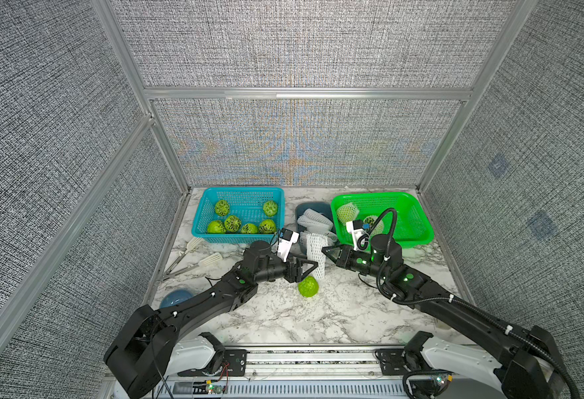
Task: Sleeve custard apples in foam nets
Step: Put on the foam net on the custard apple.
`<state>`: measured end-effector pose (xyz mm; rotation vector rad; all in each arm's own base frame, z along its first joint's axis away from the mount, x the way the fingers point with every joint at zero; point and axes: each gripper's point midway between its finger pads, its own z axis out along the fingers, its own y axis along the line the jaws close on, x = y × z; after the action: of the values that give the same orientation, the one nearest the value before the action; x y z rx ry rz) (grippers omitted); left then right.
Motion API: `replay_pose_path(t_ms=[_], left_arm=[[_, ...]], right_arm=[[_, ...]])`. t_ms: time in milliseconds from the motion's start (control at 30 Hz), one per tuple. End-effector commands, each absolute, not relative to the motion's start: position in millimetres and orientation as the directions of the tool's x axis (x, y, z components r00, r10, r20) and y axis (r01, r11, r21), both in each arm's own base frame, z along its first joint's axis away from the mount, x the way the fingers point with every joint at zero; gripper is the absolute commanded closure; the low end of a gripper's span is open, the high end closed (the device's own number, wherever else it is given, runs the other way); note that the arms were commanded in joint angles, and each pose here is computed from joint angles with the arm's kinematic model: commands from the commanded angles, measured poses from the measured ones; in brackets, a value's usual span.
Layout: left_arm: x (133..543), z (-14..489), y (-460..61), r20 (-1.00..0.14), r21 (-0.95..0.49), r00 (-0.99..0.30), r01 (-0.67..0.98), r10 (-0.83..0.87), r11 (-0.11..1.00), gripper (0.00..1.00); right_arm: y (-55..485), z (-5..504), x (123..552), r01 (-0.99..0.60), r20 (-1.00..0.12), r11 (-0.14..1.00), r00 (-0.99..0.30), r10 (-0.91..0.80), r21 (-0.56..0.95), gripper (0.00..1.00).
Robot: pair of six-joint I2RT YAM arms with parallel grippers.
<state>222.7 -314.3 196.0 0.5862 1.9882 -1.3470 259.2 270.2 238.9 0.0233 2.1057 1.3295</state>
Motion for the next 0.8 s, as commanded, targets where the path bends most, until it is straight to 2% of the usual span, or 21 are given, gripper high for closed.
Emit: replay_pose_path(t_ms=[0,400,767], left_arm=[[222,207,-319,-0.748,-0.628,-0.664,0.700,-0.014,0.340,0.38],[220,206,-318,-0.748,-0.624,-0.664,0.698,-0.009,0.353,0.55],[221,197,-317,-0.746,-0.612,-0.666,0.693,0.011,0.381,0.66]], right_arm=[[270,246,262,-0.331,-0.524,0.479,-0.775,0.353,0.813,1.00],[267,239,263,-0.336,-0.546,0.513,-0.766,0.338,0.789,1.00],[272,227,259,-0.353,-0.558,0.530,-0.776,0.294,0.771,1.00]])
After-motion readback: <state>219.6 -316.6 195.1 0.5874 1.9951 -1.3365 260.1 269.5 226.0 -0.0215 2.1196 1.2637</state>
